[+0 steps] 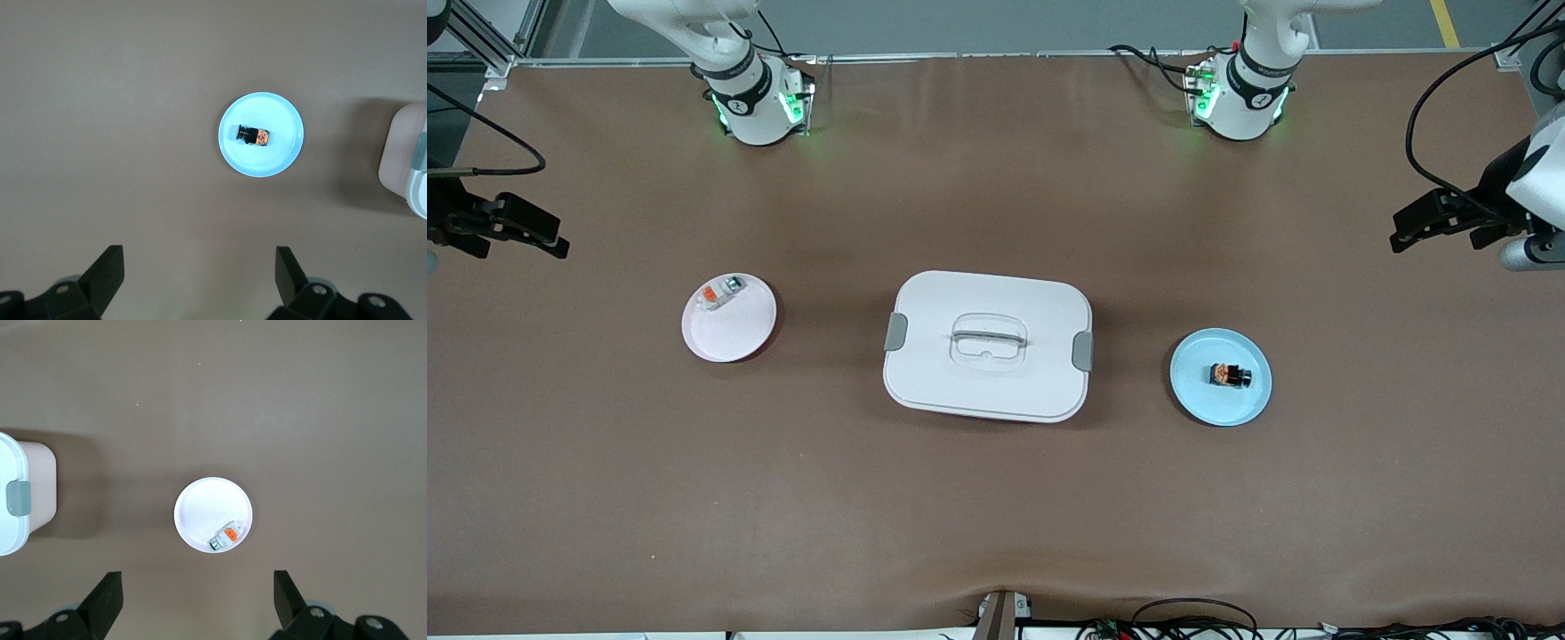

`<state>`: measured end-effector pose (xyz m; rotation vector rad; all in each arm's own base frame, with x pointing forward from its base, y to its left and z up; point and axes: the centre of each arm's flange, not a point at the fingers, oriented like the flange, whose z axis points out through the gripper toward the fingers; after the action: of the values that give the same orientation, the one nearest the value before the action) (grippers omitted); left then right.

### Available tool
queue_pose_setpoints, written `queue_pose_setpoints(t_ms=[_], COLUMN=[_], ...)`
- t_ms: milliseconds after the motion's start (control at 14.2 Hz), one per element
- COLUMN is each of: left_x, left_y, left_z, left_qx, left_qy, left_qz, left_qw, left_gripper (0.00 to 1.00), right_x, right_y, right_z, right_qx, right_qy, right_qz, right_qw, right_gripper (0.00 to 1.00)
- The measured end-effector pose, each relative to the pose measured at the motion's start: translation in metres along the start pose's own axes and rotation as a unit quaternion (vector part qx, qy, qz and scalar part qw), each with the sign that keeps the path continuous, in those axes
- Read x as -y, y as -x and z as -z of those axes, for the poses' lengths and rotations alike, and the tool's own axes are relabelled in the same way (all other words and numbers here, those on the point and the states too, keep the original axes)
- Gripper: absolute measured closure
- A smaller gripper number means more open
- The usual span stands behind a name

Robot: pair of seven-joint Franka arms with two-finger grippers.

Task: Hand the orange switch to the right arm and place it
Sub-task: 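Move the left gripper over the orange switch on the blue plate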

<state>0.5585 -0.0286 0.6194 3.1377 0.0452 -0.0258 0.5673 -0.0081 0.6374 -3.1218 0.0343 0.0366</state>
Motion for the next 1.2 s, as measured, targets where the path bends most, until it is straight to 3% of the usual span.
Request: queue_pose_setpoints(t_ms=[565,1200], left_x=[-0.002,-0.016], left_y=[-0.002,-0.038], left_z=[-0.004,-0.079], left_qx=[0.004,0.053], left_qy=[0.0,-0.005], left_qz=[0.001,0.008], left_qw=[1.0,0.999], left_gripper=[0.0,0.0], right_x=[0.0,0.0], right_y=[0.0,0.0], right_z=[0.0,0.0], right_qx=[0.0,0.0], right_qy=[0.0,0.0], right_qz=[0.0,0.0], right_qw=[1.0,1.0], right_gripper=[0.0,0.0])
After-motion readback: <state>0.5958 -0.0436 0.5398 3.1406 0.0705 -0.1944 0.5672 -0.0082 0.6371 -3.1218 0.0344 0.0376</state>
